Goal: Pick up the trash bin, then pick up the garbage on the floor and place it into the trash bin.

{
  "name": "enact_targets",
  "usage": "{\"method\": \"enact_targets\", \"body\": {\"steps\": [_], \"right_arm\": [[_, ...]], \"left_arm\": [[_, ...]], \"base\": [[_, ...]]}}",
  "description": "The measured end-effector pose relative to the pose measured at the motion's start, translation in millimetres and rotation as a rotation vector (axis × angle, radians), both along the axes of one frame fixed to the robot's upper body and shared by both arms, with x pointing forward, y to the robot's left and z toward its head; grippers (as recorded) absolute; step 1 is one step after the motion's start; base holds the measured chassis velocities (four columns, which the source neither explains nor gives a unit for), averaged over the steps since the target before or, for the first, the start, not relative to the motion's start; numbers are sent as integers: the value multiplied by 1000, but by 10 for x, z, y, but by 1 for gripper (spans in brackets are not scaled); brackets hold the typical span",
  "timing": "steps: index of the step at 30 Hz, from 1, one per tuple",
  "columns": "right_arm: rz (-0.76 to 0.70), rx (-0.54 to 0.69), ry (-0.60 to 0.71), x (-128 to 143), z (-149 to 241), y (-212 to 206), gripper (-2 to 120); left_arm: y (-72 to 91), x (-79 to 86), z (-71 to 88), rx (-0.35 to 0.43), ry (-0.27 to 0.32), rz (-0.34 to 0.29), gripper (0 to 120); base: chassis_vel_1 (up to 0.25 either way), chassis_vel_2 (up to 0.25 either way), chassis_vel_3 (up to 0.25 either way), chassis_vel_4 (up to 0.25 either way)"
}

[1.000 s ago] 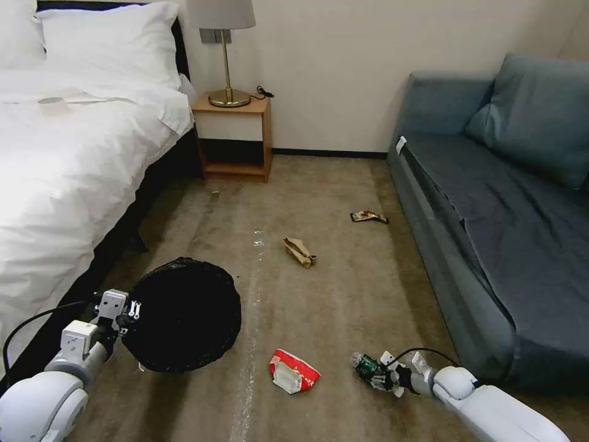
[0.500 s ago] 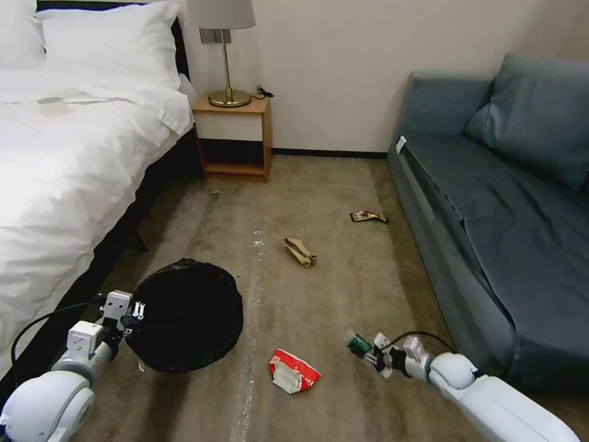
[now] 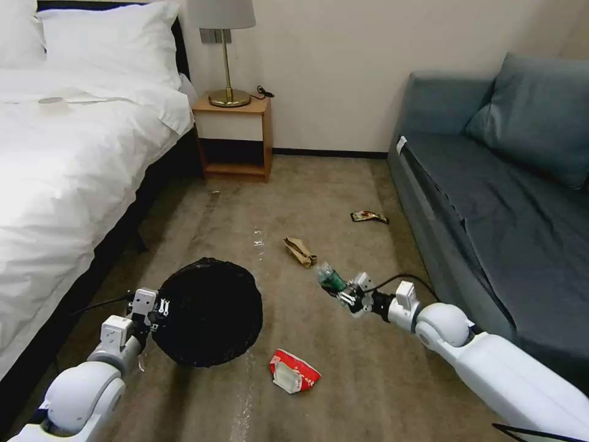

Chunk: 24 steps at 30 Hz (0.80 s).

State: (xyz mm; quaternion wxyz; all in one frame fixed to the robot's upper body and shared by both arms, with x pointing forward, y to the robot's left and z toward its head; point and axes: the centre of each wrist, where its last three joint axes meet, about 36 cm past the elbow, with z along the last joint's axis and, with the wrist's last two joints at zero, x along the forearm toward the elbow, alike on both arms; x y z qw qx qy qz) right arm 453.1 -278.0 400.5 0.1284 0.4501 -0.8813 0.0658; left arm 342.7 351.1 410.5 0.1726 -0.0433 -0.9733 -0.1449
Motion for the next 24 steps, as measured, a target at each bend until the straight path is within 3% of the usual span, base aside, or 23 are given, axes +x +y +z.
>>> {"method": "enact_targets", "body": {"steps": [1, 3, 7, 9, 16, 24], "right_arm": [[0, 0, 0, 0, 0, 0, 22], [28, 78, 21, -245, 398, 142, 22], [54, 132, 29, -316, 572, 329, 22], [95, 205, 29, -277, 711, 684, 22], [167, 285, 75, -90, 605, 1458, 22], [153, 291, 114, -30, 289, 1969, 22]], "left_arm": [[0, 0, 0, 0, 0, 0, 3], [-22, 5, -21, -7, 1, 2, 3], [-53, -4, -43, -17, 1, 2, 3], [-99, -13, -84, -34, -4, -3, 3], [-145, 63, -163, -57, -4, -6, 3], [-130, 107, -147, -83, -13, 2, 3]], "base": [[0, 0, 0, 0], [0, 0, 0, 0], [0, 0, 0, 0], [0, 0, 0, 0], [0, 0, 0, 0], [0, 0, 0, 0]]}}
